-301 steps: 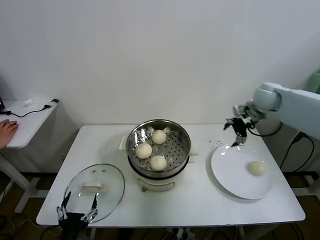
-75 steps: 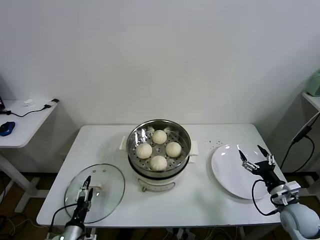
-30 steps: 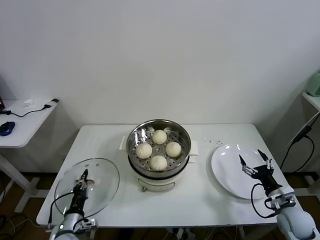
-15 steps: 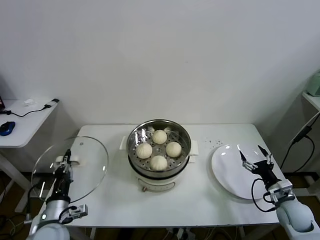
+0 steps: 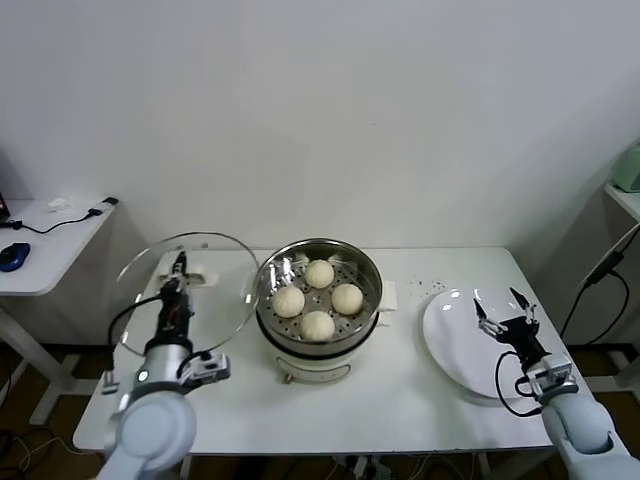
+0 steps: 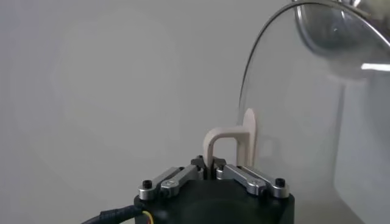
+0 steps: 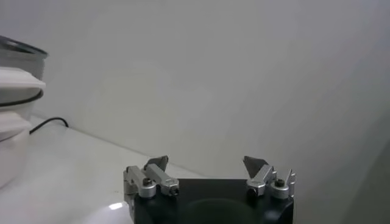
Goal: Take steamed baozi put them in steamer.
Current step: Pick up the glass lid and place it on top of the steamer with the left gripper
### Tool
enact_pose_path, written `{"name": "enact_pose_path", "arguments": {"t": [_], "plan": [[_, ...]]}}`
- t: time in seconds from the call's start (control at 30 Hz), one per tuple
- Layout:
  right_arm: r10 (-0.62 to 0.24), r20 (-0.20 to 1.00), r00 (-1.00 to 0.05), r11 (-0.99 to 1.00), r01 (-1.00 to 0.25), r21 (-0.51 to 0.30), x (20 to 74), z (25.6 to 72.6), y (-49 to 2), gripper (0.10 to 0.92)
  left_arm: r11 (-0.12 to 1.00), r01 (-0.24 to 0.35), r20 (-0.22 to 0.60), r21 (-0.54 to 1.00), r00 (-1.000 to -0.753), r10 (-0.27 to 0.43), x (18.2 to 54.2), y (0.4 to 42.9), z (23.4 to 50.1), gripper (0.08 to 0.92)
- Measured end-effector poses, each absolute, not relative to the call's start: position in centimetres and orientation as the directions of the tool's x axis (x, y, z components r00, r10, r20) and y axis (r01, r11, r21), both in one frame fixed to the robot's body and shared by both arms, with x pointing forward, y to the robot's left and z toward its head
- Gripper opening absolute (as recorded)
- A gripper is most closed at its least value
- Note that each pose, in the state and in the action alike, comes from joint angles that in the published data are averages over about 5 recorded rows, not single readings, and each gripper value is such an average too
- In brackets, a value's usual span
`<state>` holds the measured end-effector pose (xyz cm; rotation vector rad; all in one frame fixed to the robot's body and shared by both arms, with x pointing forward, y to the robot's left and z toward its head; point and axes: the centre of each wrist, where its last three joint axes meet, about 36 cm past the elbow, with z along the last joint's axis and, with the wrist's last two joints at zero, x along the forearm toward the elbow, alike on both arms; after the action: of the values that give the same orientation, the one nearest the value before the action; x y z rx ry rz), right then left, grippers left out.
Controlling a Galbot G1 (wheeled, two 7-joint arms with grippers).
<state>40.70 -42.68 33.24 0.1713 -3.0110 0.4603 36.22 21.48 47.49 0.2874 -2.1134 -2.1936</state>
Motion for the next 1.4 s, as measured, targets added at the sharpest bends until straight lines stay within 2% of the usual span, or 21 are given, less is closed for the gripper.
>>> {"name": "enact_pose_path", "arguments": {"t": [0.37,0.77,1.07,1.4], "plan": [[-0.073,0.107,-0.992,0.950,-0.102,-0.296,40.4,32.9,-43.4,0.823,0.019,-0.064,-0.061,0.998,-0.988,-0.141,39.4,12.5,48.1,0.147],[-0.054,0.109,-0.993,0.949,-0.085,-0.302,39.6,32.7,-44.8,0.823,0.045,-0.033,-0.029,0.998,-0.997,-0.077,41.7,4.0,46.9,0.147],[-0.049,0.108,-0.993,0.950,-0.080,-0.302,39.4,32.6,-45.1,0.823,0.031,0.005,0.007,1.000,-0.998,-0.061,42.4,0.9,45.1,0.147],[-0.050,0.110,-0.993,0.950,-0.081,-0.302,39.4,32.4,-45.1,0.823,0.009,0.028,0.028,1.000,-0.997,-0.075,43.1,0.1,43.4,0.147]]}}
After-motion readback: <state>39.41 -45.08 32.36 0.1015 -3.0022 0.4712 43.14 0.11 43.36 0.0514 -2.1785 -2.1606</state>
